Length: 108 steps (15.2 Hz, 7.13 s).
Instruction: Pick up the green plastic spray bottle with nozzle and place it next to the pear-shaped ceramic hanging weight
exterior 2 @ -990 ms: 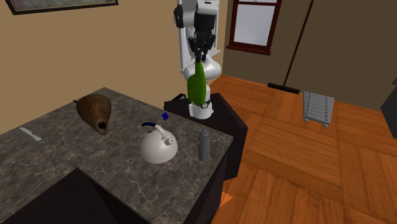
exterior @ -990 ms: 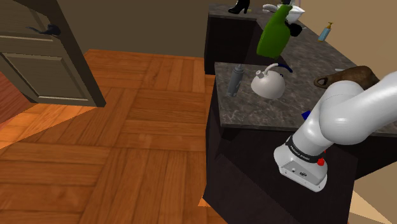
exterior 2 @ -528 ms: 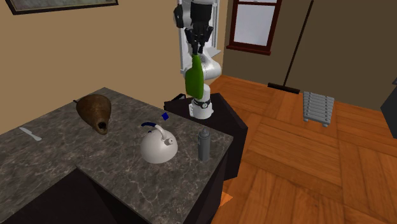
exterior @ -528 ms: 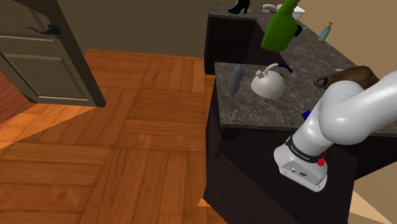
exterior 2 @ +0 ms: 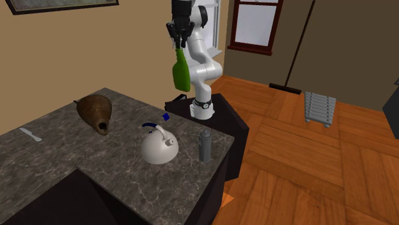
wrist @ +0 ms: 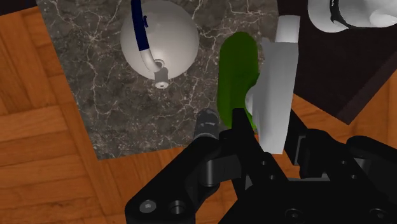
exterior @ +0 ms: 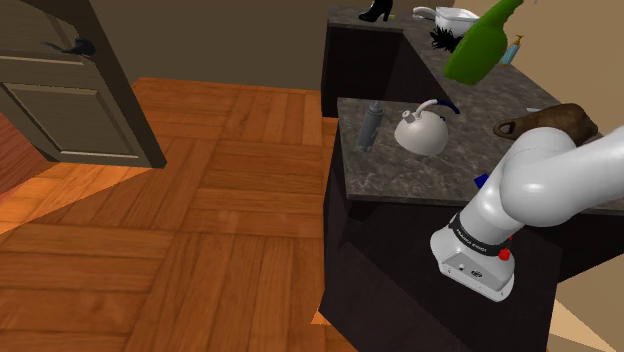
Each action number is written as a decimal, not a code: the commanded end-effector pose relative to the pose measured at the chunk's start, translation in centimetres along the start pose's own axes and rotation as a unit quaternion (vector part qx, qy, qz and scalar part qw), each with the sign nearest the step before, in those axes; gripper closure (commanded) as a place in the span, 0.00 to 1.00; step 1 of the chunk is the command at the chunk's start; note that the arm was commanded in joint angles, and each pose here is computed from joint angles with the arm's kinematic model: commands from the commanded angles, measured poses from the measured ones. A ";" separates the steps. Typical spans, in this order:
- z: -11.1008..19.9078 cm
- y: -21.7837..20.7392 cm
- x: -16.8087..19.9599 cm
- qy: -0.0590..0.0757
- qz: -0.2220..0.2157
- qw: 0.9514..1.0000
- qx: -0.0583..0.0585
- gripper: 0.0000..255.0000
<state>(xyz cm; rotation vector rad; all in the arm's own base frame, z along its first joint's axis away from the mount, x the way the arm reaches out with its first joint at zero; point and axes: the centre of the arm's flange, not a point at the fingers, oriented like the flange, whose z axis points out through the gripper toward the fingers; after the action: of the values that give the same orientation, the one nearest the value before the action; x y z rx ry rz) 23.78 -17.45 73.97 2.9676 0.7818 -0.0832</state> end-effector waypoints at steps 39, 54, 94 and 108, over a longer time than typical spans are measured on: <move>4.2 3.8 -52.7 0.000 0.000 1.000 0.000 1.00; 9.0 4.2 -60.9 0.000 0.000 1.000 0.000 1.00; 30.1 3.0 -59.4 0.000 0.000 1.000 0.000 1.00; 35.2 2.7 -59.1 0.000 0.000 1.000 0.000 1.00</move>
<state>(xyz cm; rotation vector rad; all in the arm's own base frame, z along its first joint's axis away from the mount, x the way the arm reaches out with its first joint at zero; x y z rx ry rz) -27.42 -51.65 43.22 2.9677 0.7831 -0.0844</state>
